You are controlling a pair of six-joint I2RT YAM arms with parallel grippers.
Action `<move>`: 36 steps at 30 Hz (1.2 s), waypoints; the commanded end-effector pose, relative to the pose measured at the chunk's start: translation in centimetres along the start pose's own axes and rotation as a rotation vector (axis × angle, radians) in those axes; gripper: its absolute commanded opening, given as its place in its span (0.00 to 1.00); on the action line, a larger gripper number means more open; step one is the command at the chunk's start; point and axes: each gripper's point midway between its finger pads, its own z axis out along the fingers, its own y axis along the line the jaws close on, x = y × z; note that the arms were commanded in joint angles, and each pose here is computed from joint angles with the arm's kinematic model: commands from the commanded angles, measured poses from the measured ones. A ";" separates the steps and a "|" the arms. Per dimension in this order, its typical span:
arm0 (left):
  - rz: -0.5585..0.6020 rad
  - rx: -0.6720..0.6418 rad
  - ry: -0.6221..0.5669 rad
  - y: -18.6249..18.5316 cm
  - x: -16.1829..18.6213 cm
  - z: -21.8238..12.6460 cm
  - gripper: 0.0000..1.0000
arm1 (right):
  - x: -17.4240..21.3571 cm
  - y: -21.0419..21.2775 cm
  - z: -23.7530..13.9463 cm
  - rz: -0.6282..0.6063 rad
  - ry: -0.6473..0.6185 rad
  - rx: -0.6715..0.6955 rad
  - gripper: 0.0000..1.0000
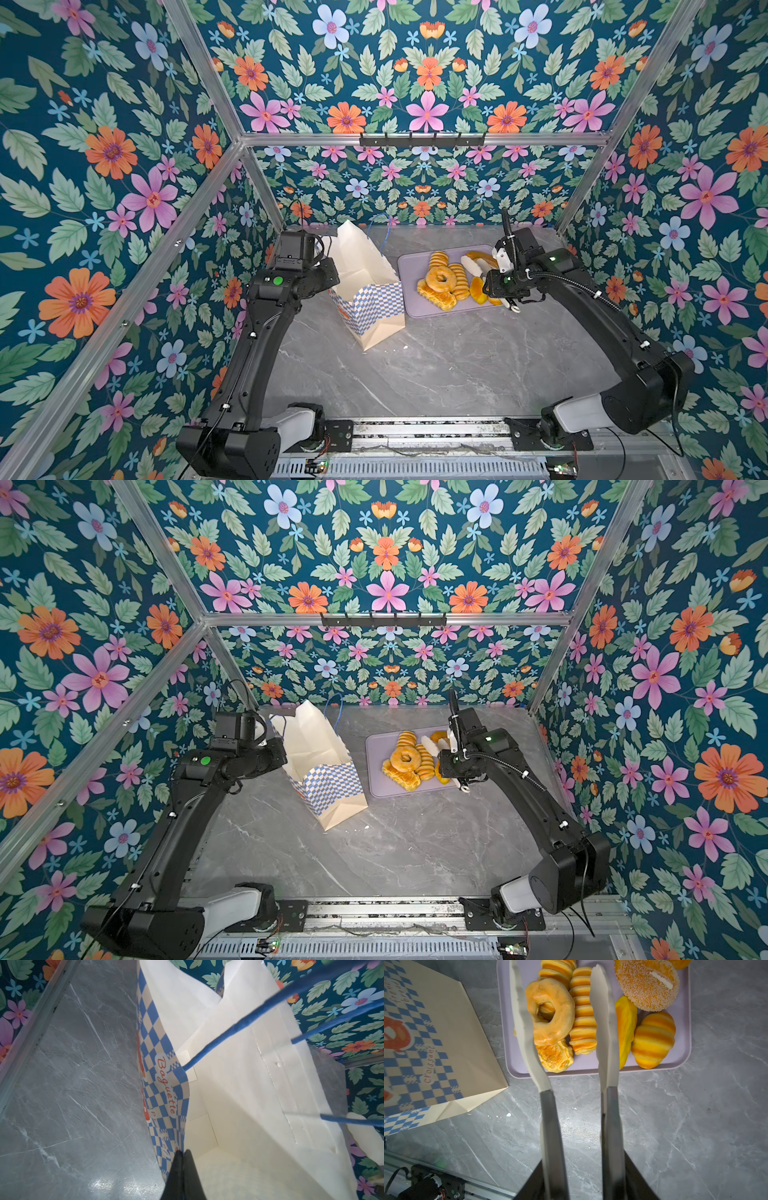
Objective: Place the fake bread into the paper bag
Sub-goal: 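Lower the tongs onto the glazed donut and squeeze them shut with the right gripper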
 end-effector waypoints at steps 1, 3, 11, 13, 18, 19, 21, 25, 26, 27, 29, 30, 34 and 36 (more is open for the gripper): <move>0.069 -0.066 0.031 1.4 0.3 -0.3 0.00 | -0.2 0.8 0.7 -0.014 0.016 -0.039 0.45; 0.083 -0.084 0.039 2.0 0.2 -0.3 0.00 | -0.3 1.2 1.3 -0.011 0.034 -0.055 0.45; 0.073 -0.120 0.033 5.0 -0.8 -0.4 0.00 | -0.8 2.0 4.2 0.012 0.104 -0.085 0.45; 0.053 -0.096 0.012 5.3 -1.4 -0.5 0.01 | -1.1 2.1 4.7 0.021 0.112 -0.092 0.45; 0.049 -0.041 -0.008 4.5 -2.3 -0.4 0.08 | -1.0 1.8 6.7 0.034 0.156 -0.070 0.45; 0.050 -0.030 -0.011 4.3 -2.4 -0.3 0.08 | -1.0 1.7 6.9 0.036 0.158 -0.062 0.45; 0.050 -0.003 -0.018 3.9 -2.6 -0.1 0.08 | -1.0 1.6 7.2 0.040 0.163 -0.057 0.46; 0.054 0.043 -0.032 3.0 -3.1 -0.1 0.05 | -0.9 1.5 7.8 0.044 0.180 -0.054 0.46; 0.055 0.058 -0.043 2.7 -3.3 -0.3 0.06 | -0.9 1.5 7.9 0.046 0.181 -0.053 0.46; 0.052 0.077 -0.052 2.4 -3.6 -0.4 0.07 | -0.9 1.5 8.0 0.048 0.184 -0.055 0.46; 0.046 0.103 -0.053 1.9 -3.7 -0.3 0.09 | -0.9 1.6 8.0 0.050 0.185 -0.060 0.46; 0.044 0.106 -0.051 1.8 -3.7 -0.3 0.11 | -0.8 1.7 8.0 0.053 0.188 -0.060 0.46; 0.031 0.102 -0.034 2.0 -3.1 0.2 0.23 | -0.7 1.5 8.2 0.055 0.193 -0.058 0.46; 0.026 0.097 -0.028 2.2 -2.8 0.3 0.28 | -0.5 1.5 8.4 0.057 0.203 -0.056 0.45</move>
